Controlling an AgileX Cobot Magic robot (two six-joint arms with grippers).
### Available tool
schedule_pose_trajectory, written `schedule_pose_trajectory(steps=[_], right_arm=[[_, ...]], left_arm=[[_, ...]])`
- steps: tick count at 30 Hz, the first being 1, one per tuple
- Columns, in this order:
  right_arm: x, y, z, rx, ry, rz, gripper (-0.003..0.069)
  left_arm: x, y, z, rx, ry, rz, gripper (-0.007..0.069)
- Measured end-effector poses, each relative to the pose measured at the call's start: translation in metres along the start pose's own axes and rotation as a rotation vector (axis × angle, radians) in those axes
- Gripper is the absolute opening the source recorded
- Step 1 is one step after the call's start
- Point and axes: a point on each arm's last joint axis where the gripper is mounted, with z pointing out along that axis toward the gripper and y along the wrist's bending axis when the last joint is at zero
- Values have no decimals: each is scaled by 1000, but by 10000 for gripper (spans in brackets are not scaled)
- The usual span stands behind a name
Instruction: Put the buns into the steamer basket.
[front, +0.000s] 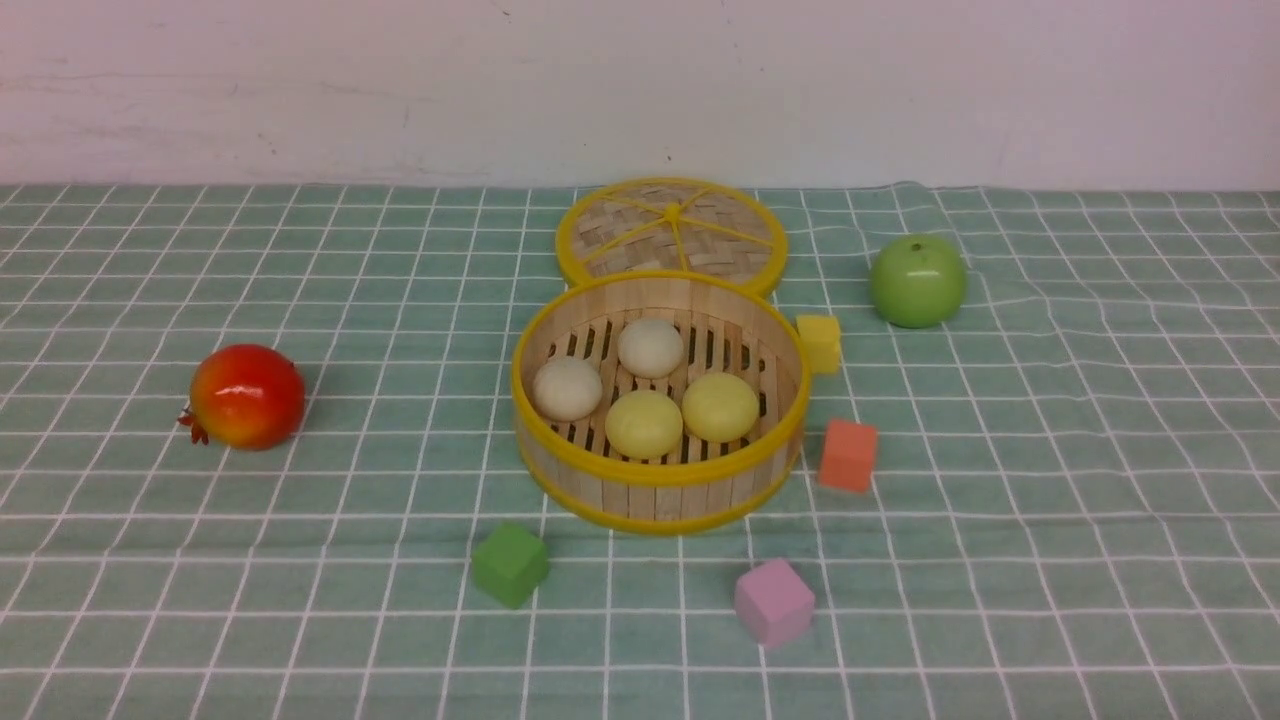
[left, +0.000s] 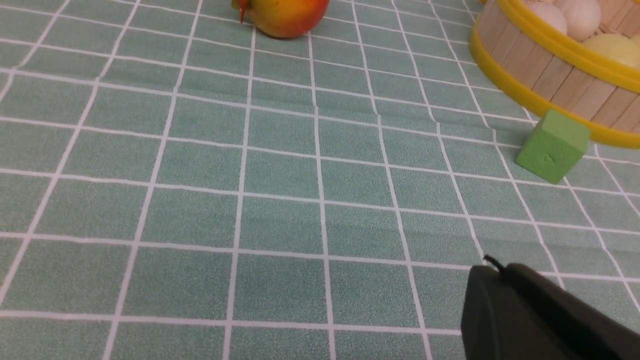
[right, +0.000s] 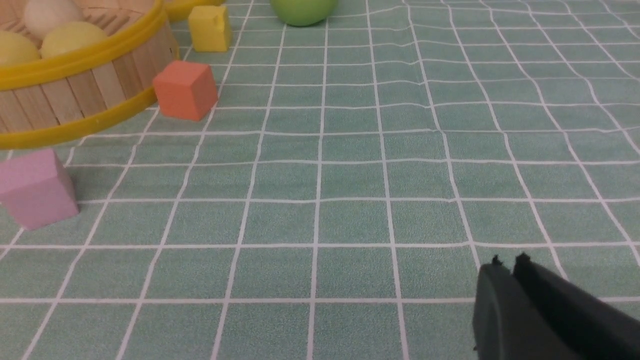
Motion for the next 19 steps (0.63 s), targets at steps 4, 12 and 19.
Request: schedule_pose_trajectory(steps=[4,12,19], right_arm=[[0,0,0,0,0,0,42],[0,0,0,0,0,0,42],[0,0,0,0,0,0,54]], left_arm=[[0,0,0,0,0,0,-13],[0,0,0,0,0,0,-11],[0,0,0,0,0,0,-6]])
